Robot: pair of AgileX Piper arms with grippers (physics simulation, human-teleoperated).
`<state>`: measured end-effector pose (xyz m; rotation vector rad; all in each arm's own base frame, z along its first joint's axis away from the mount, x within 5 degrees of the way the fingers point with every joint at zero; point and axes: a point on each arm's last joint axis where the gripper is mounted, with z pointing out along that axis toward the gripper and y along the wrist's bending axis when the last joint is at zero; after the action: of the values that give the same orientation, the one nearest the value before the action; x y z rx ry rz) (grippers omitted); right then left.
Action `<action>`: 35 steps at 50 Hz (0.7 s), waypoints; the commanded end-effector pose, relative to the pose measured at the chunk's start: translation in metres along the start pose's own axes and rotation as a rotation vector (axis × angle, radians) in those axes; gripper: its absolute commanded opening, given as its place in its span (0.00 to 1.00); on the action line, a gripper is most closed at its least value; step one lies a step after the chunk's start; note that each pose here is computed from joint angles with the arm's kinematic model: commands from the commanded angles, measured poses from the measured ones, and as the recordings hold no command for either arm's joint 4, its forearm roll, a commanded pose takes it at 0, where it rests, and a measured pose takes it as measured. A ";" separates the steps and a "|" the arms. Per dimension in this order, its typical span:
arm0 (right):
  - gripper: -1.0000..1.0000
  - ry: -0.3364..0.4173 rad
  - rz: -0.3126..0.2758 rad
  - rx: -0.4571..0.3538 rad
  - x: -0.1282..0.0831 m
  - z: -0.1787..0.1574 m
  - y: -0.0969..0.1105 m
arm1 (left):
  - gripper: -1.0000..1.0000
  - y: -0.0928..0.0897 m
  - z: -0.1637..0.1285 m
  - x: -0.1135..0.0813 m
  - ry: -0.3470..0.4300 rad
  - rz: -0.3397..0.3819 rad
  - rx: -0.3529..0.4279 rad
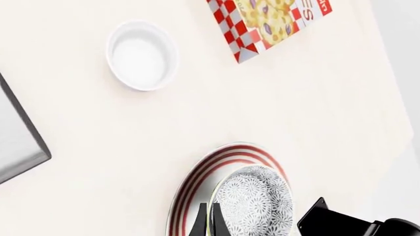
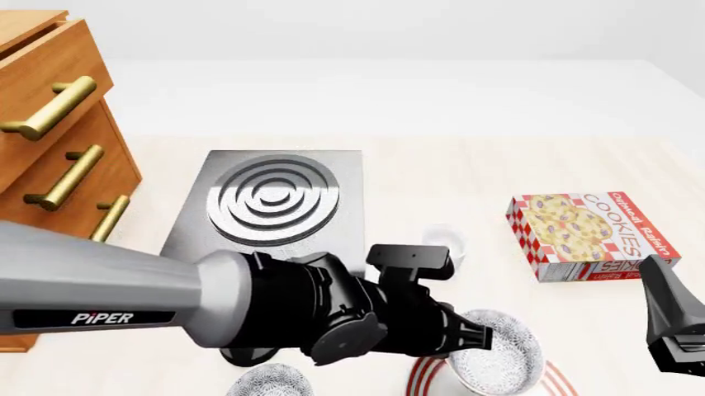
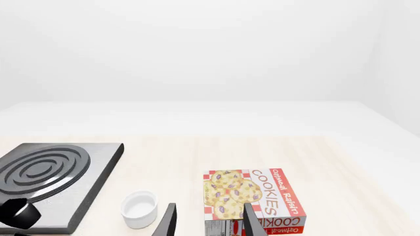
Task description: Pick the akita bowl on the wooden cabinet and place it on the plate.
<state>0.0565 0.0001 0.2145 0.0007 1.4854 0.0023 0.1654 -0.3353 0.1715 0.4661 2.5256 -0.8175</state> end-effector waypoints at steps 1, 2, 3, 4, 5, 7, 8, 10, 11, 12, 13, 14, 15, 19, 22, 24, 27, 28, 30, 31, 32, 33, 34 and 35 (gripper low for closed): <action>1.00 0.000 0.000 0.000 0.000 0.000 0.000 | 0.00 0.000 0.003 0.002 -0.002 -0.016 0.005; 1.00 0.000 0.000 0.000 0.000 0.000 0.000 | 0.00 0.000 0.003 0.002 0.000 -0.016 0.005; 1.00 0.000 0.000 0.000 0.000 0.000 0.000 | 0.00 0.000 0.004 0.002 0.000 -0.017 0.005; 1.00 0.000 0.000 0.000 0.000 0.000 0.000 | 0.00 0.001 0.004 0.002 0.000 -0.017 0.004; 1.00 0.000 0.000 0.000 0.000 0.000 0.000 | 0.00 0.001 0.004 0.003 0.001 -0.017 0.004; 1.00 0.000 0.000 0.000 0.000 0.000 0.000 | 0.00 0.001 0.005 0.003 0.003 -0.017 0.004; 1.00 0.000 0.000 0.000 0.000 0.000 0.000 | 0.00 0.001 0.005 0.003 0.002 -0.018 0.003; 1.00 0.000 0.000 0.000 0.000 0.000 0.000 | 0.00 0.000 0.005 0.003 0.002 -0.018 0.005; 1.00 0.000 0.000 0.000 0.000 0.000 0.000 | 0.00 0.000 0.005 0.004 0.003 -0.018 0.005; 1.00 0.000 0.000 0.000 0.000 0.000 0.000 | 0.00 0.001 0.006 0.004 0.003 -0.018 0.004; 1.00 0.000 0.000 0.000 0.000 0.000 0.000 | 0.00 0.001 0.007 0.005 0.004 -0.019 0.003; 1.00 0.000 0.000 0.000 0.000 0.000 0.000 | 0.00 0.001 0.007 0.005 0.004 -0.020 0.003; 1.00 0.000 0.000 0.000 0.000 0.000 0.000 | 0.00 0.001 0.007 0.005 0.005 -0.020 0.005; 1.00 0.000 0.000 0.000 0.000 0.000 0.000 | 0.00 0.001 0.008 0.004 0.004 -0.021 0.003; 1.00 0.000 0.000 0.000 0.000 0.000 0.000 | 0.00 0.004 0.007 0.002 -0.004 -0.024 0.001; 1.00 0.000 0.000 0.000 0.000 0.000 0.000 | 0.00 0.005 0.000 -0.005 -0.037 -0.001 0.017; 1.00 0.000 0.000 0.000 0.000 0.000 0.000 | 1.00 -0.003 0.001 -0.002 -0.030 0.009 0.031; 1.00 0.000 0.000 0.000 0.000 0.000 0.000 | 1.00 -0.003 -0.001 -0.009 -0.039 0.043 0.025; 1.00 0.000 0.000 0.000 0.000 0.000 0.000 | 1.00 -0.002 -0.001 -0.006 -0.036 0.024 0.028; 1.00 0.000 0.000 0.000 0.000 0.000 0.000 | 1.00 -0.003 -0.001 -0.005 -0.033 0.022 0.029; 1.00 0.000 0.000 0.000 0.000 0.000 0.000 | 1.00 -0.004 -0.002 -0.005 -0.033 0.023 0.030; 1.00 0.000 0.000 0.000 0.000 0.000 0.000 | 1.00 -0.004 -0.002 -0.005 -0.033 0.022 0.032; 1.00 0.000 0.000 0.000 0.000 0.000 0.000 | 1.00 -0.005 -0.003 -0.004 -0.033 0.025 0.033; 1.00 0.000 0.000 0.000 0.000 0.000 0.000 | 1.00 -0.005 -0.003 -0.005 -0.034 0.026 0.032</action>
<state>0.0565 0.0001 0.2145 0.0007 1.4855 0.0023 0.1671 -0.3370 0.1718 0.4779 2.4949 -0.8370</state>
